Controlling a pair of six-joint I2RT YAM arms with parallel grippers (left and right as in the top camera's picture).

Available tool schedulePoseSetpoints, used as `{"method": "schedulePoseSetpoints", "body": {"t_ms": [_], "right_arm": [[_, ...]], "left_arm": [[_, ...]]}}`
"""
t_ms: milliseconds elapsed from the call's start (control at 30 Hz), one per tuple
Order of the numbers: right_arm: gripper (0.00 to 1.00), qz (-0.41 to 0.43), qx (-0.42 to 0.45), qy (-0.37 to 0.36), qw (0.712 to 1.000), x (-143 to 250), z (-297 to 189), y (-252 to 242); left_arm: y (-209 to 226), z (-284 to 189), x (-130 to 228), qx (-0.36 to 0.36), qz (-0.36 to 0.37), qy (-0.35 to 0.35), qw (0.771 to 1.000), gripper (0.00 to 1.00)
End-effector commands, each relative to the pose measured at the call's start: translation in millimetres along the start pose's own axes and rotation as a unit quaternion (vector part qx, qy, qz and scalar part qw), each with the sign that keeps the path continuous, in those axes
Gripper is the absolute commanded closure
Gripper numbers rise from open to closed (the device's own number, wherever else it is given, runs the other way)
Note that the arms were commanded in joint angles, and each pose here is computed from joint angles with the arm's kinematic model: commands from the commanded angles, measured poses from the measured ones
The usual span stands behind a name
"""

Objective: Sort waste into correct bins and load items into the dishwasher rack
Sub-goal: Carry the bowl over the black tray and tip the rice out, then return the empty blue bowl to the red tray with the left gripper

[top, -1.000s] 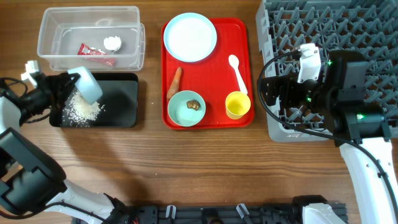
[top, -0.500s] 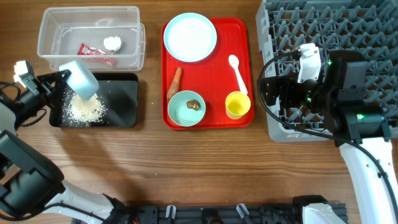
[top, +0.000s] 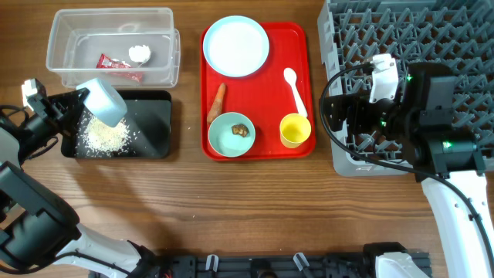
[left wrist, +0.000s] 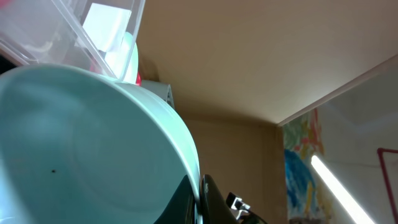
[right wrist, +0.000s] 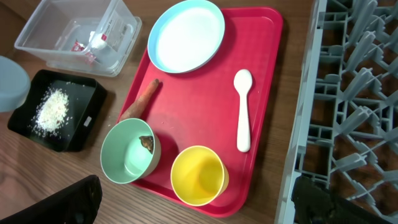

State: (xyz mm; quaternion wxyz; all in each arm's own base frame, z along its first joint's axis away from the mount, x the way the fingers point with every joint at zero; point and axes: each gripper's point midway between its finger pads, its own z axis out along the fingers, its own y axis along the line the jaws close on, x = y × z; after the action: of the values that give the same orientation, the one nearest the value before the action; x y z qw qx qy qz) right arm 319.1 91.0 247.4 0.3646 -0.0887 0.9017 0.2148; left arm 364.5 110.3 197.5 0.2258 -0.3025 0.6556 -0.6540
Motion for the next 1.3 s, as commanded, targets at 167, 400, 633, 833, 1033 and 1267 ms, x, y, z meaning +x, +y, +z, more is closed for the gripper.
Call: {"method": "schedulePoseSetpoints", "body": {"t_ms": [167, 400, 633, 833, 1033, 1267], "right_arm": [[0.0, -0.003, 0.002, -0.013, 1.0, -11, -3, 3], [0.0, -0.005, 0.002, -0.019, 1.0, -14, -3, 3], [0.0, -0.004, 0.002, -0.017, 1.0, -13, -3, 3], [0.0, -0.007, 0.002, -0.021, 1.0, -15, -4, 3], [0.0, -0.009, 0.001, -0.028, 1.0, -18, -4, 3], [0.0, -0.009, 0.001, -0.027, 1.0, -18, -4, 3]], "left_arm": [[-13, 0, 7, 0.024, -0.036, 0.006, 0.999, 0.96], [-16, 11, 13, 0.022, -0.018, 0.023, 0.999, 0.96], [-22, 26, 18, 0.019, -0.021, 0.045, 0.999, 0.96], [-16, 29, 14, -0.004, 0.002, 0.041, 0.999, 0.96], [-19, 46, 22, -0.01, 0.03, 0.063, 0.997, 0.96], [-13, 101, 32, -0.126, 0.077, 0.058, 0.987, 0.96]]}}
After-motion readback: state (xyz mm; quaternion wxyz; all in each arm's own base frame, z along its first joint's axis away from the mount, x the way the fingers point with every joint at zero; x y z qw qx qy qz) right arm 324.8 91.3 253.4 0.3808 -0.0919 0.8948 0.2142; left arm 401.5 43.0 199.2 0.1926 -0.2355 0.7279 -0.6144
